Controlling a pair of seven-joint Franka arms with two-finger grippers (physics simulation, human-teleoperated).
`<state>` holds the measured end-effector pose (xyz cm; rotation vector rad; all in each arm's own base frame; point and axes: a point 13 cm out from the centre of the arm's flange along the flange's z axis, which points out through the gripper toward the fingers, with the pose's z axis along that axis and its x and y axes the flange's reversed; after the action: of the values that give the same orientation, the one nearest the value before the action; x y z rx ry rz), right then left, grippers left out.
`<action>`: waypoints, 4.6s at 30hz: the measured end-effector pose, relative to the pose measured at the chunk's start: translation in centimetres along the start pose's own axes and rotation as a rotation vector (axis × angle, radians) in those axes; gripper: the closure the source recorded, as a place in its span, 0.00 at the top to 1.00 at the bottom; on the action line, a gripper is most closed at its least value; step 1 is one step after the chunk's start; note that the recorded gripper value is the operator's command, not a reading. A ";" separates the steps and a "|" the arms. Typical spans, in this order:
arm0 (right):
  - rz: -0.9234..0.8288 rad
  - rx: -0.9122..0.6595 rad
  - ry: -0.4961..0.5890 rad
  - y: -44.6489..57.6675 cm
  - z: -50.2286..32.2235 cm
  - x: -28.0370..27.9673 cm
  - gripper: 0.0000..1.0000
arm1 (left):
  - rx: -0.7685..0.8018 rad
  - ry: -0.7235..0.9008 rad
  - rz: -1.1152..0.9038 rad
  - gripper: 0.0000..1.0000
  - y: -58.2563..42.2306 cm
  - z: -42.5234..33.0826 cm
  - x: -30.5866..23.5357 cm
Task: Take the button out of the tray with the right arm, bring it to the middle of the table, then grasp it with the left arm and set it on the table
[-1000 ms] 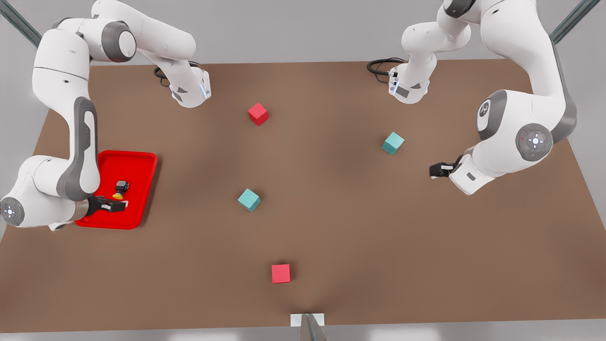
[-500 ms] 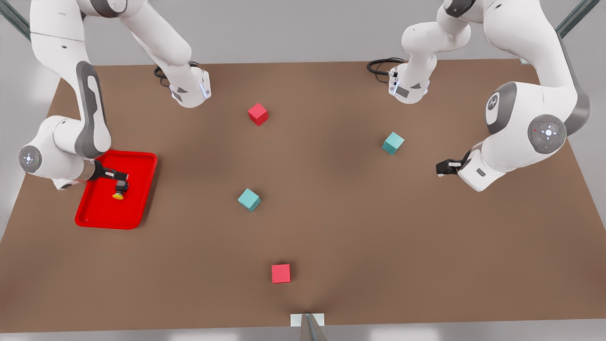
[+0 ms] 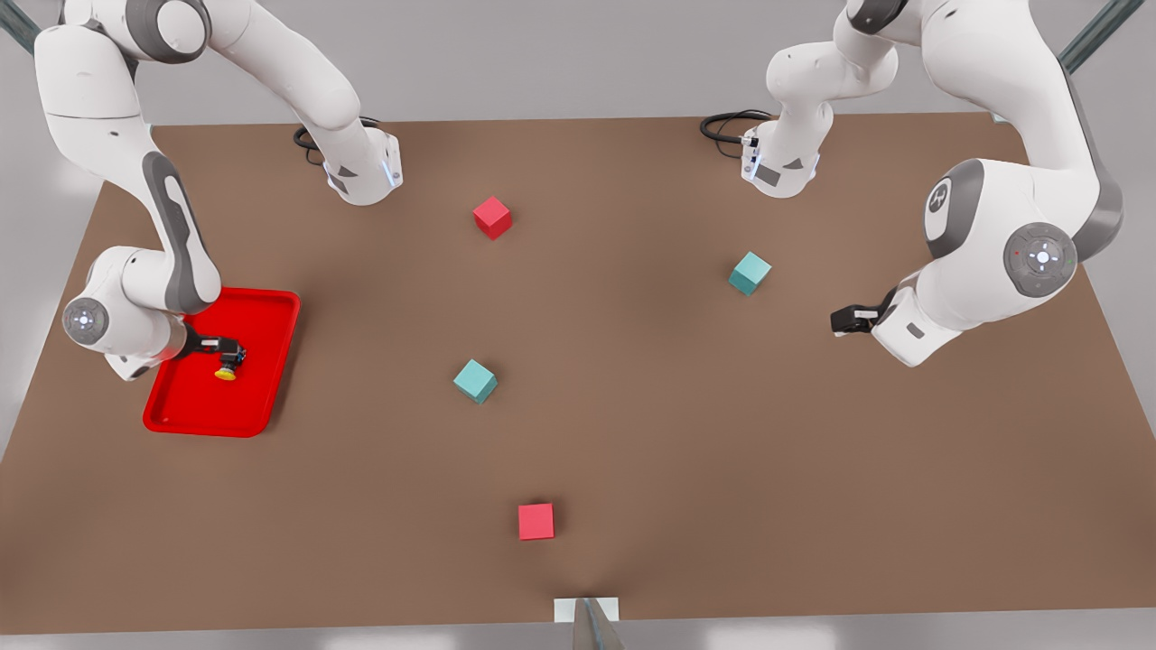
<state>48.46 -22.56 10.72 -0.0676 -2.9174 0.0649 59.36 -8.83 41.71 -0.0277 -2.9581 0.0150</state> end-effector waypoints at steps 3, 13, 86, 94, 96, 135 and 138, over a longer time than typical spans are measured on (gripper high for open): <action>-0.005 -0.010 -0.017 0.4 0.0 -0.1 1.00 | 0.000 0.000 0.000 1.00 -0.1 0.0 0.0; 0.015 -0.062 -0.039 -0.3 3.1 1.5 1.00 | 0.000 0.000 -0.003 1.00 0.0 0.0 0.0; -0.108 -0.048 -0.166 5.2 0.7 -2.8 0.50 | 0.011 0.088 0.059 1.00 -7.4 10.6 -4.1; -0.233 -0.096 -0.142 28.6 -8.9 -6.4 0.50 | 0.040 0.012 0.016 1.00 -5.2 6.4 -5.4; -0.226 -0.112 -0.128 35.0 -10.5 -7.1 0.50 | 0.052 -0.048 0.005 1.00 -4.7 2.1 -4.9; 0.408 -0.176 -0.088 27.8 -28.6 -4.8 1.00 | -0.005 0.029 0.327 1.00 -35.6 9.5 5.6; 0.378 -0.128 -0.123 21.4 -31.6 -2.9 1.00 | -0.055 -0.021 0.277 1.00 -38.0 13.9 2.8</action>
<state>59.18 -0.13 39.86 -0.6564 -2.9844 -0.0589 53.41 -46.91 29.01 -0.4469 -2.9495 -0.0293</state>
